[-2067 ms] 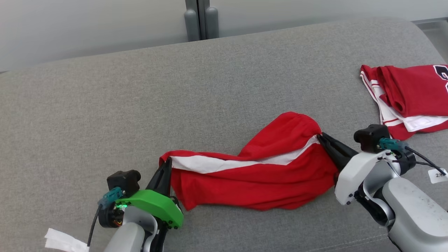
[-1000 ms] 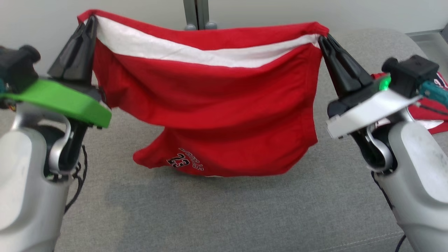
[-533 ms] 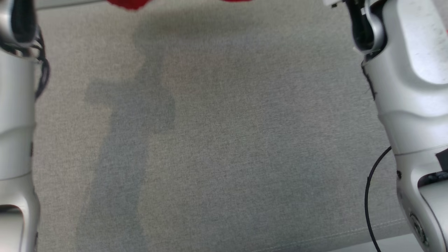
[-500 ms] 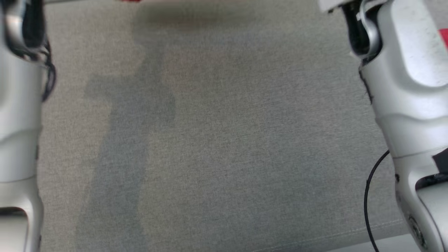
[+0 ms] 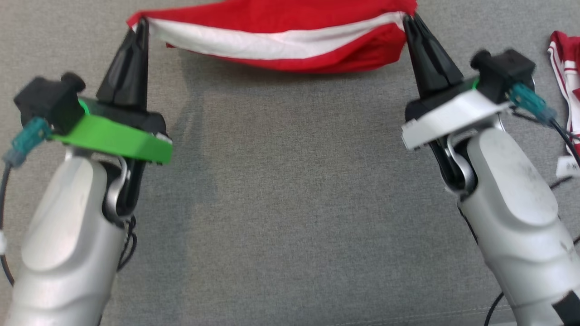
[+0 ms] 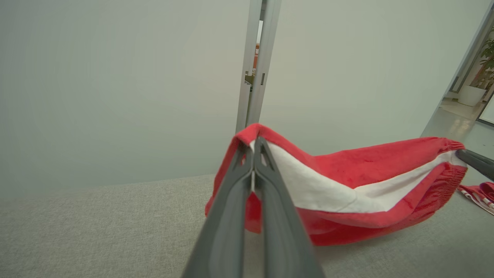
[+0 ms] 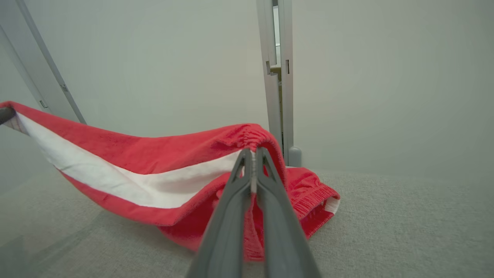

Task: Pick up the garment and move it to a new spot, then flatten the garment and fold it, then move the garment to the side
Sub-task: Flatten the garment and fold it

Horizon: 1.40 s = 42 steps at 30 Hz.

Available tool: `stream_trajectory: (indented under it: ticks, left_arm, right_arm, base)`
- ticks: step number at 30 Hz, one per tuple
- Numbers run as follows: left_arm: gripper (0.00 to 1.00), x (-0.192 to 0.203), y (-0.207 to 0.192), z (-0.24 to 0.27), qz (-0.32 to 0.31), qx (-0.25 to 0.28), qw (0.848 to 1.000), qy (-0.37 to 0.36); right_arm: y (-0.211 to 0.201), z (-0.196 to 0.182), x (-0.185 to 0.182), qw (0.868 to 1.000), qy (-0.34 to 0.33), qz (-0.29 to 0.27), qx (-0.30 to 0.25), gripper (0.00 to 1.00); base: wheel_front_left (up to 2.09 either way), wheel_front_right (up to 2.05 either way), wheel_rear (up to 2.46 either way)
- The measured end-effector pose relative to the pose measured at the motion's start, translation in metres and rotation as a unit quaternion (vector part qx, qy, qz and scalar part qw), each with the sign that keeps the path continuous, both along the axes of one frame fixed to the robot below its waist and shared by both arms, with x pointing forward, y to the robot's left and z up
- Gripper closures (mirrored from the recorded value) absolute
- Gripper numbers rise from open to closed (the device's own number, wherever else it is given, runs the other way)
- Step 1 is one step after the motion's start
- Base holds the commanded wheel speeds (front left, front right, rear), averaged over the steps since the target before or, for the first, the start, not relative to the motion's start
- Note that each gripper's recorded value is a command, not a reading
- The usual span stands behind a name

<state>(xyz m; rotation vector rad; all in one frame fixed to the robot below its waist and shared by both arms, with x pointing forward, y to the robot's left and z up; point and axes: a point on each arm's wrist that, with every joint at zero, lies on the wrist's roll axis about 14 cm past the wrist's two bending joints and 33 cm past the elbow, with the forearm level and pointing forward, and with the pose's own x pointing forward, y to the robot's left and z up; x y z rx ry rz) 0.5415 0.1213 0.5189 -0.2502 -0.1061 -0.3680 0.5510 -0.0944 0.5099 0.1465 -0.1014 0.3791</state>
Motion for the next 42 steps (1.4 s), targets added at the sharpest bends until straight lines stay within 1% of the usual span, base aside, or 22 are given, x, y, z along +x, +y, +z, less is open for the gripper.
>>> stream_trajectory:
  ticks: [4,8,13,15,20,23,27,30,32,37,42]
  left_arm:
    - [1.00,-0.029,0.001,0.014,0.002,-0.016,1.000,-0.020]
    - [1.00,-0.065,-0.002,0.033,0.001,-0.031,0.999,-0.045]
    - [1.00,-0.117,-0.002,0.059,0.008,-0.046,0.996,-0.076]
    - [1.00,-0.137,-0.001,0.065,0.012,-0.048,0.995,-0.081]
    - [1.00,-0.181,-0.004,0.076,0.011,-0.043,0.996,-0.077]
    - [1.00,-0.196,-0.009,0.073,0.007,-0.051,0.997,-0.056]
    - [1.00,-0.201,-0.014,0.057,0.001,-0.056,0.998,-0.021]
    - [1.00,-0.197,-0.016,0.039,-0.006,-0.061,0.998,0.012]
    - [1.00,-0.192,-0.017,0.020,-0.009,-0.060,0.997,0.043]
    - [1.00,-0.160,-0.023,-0.006,-0.024,-0.045,0.996,0.075]
    - [1.00,-0.117,-0.027,-0.026,-0.035,-0.018,0.995,0.095]
  right_arm:
    - [-0.009,0.007,-0.027,1.000,-0.007,-0.009,0.028,1.00]
    - [-0.012,0.019,-0.058,0.999,-0.019,-0.009,0.041,1.00]
    - [-0.011,0.028,-0.104,0.998,-0.023,0.000,0.053,1.00]
    - [-0.013,0.031,-0.121,0.997,-0.021,-0.003,0.068,1.00]
    - [-0.023,0.029,-0.165,0.997,-0.009,-0.014,0.079,1.00]
    - [-0.036,0.024,-0.185,0.997,0.003,-0.030,0.072,1.00]
    - [-0.043,0.010,-0.204,0.996,0.037,-0.044,0.072,1.00]
    - [-0.047,-0.003,-0.207,0.993,0.063,-0.054,0.079,1.00]
    - [-0.048,-0.018,-0.207,0.991,0.088,-0.061,0.084,1.00]
    - [-0.049,-0.043,-0.190,0.987,0.122,-0.069,0.082,1.00]
    - [-0.051,-0.053,-0.164,0.985,0.130,-0.083,0.084,1.00]
  base:
    - [0.00,0.00,0.00]
    - [0.00,0.00,0.00]
    - [0.00,0.00,0.00]
    - [0.00,0.00,0.00]
    - [0.00,0.00,0.00]
    - [0.00,0.00,0.00]
    - [0.00,0.00,0.00]
    - [0.00,0.00,0.00]
    - [0.00,0.00,0.00]
    - [0.00,0.00,0.00]
    - [0.00,0.00,0.00]
